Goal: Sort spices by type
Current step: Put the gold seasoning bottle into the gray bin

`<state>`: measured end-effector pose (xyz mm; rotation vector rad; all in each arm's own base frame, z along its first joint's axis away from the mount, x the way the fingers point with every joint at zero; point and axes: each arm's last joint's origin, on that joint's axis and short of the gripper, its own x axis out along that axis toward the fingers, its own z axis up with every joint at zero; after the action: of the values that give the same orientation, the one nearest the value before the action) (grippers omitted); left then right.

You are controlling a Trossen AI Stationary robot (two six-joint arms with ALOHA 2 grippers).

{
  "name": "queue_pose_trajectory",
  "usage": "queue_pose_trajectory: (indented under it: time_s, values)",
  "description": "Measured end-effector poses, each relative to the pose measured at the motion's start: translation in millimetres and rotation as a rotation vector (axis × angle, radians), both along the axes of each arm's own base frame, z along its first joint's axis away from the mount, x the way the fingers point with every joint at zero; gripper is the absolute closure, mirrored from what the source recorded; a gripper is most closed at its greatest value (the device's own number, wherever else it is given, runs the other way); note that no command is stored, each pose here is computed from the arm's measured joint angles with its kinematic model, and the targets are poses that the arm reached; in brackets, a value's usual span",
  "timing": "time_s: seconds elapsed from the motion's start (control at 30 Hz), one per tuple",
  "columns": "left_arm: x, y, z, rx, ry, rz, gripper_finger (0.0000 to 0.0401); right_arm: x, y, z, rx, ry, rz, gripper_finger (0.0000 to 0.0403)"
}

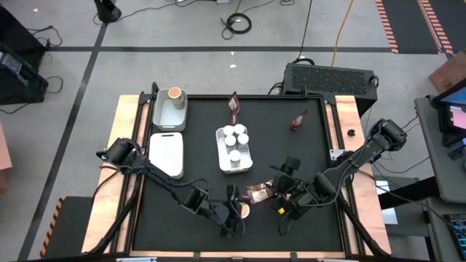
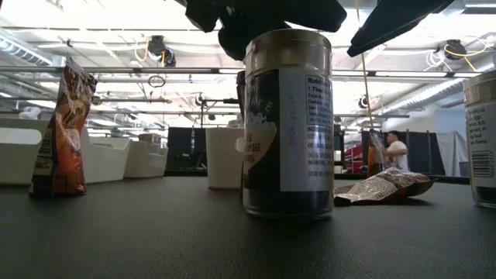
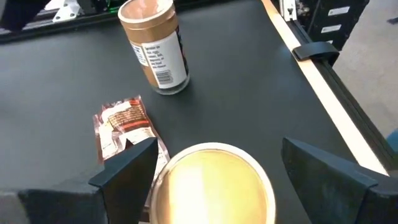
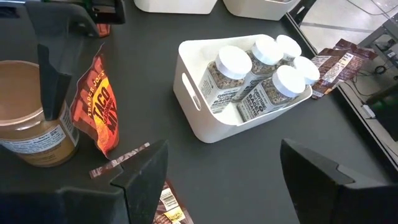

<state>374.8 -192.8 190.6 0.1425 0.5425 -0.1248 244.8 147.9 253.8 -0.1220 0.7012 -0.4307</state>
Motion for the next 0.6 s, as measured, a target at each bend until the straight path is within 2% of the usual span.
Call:
queue_pose_trajectory:
  time_s: [0.23,0.6]
  values:
    - [-0.4,0.1,0.2,0.049,0.001,-0.032,0.0059,0.0,0.0,0.0,0.000,0.000,0.000,0.0138]
    - [-1.6,6.2,-4.3,0.063,0.070,-0.039,0.0059,0.1,0.1,0.1,0.001,-0.002,0.000,0.0138]
